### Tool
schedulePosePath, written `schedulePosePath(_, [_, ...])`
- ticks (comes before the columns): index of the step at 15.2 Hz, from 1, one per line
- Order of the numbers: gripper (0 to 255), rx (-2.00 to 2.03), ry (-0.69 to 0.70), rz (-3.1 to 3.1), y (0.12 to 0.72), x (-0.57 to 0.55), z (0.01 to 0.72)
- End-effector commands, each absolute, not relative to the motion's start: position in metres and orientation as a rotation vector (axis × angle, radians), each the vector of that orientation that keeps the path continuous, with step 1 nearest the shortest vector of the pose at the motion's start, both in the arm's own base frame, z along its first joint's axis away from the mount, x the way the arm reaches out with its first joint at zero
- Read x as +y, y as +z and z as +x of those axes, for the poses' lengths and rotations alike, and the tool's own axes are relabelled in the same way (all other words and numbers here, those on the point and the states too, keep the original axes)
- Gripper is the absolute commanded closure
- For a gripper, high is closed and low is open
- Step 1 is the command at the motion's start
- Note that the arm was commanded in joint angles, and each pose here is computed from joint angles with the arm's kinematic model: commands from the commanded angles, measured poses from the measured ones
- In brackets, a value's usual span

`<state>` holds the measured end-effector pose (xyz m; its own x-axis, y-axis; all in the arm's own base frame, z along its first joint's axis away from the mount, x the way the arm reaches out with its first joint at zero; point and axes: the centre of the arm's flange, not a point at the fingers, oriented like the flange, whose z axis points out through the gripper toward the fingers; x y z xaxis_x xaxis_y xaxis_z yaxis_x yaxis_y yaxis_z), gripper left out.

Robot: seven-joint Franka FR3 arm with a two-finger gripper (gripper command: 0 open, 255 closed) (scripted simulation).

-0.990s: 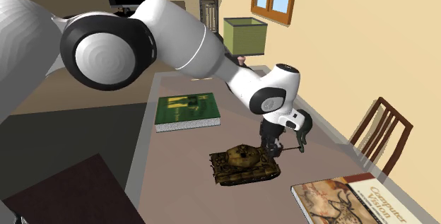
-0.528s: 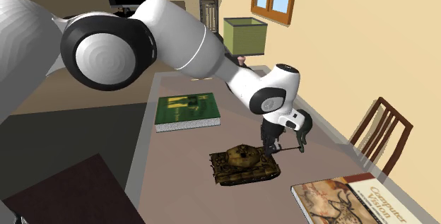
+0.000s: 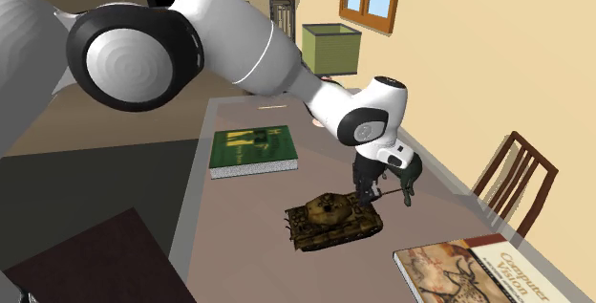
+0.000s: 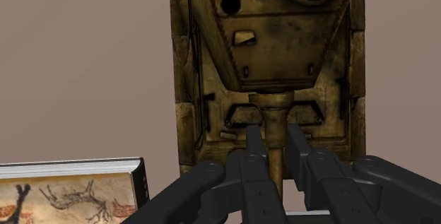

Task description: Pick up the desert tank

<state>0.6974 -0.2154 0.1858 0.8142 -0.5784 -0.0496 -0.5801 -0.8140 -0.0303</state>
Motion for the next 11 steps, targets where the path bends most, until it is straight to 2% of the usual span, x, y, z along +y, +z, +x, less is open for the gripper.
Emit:
schedulePosePath(1, [255,0.943,0.056,-2.950,0.199,-0.215,0.700])
schedulePosePath(11, [255,0.943,0.056,-2.950,0.242,-0.215,0.700])
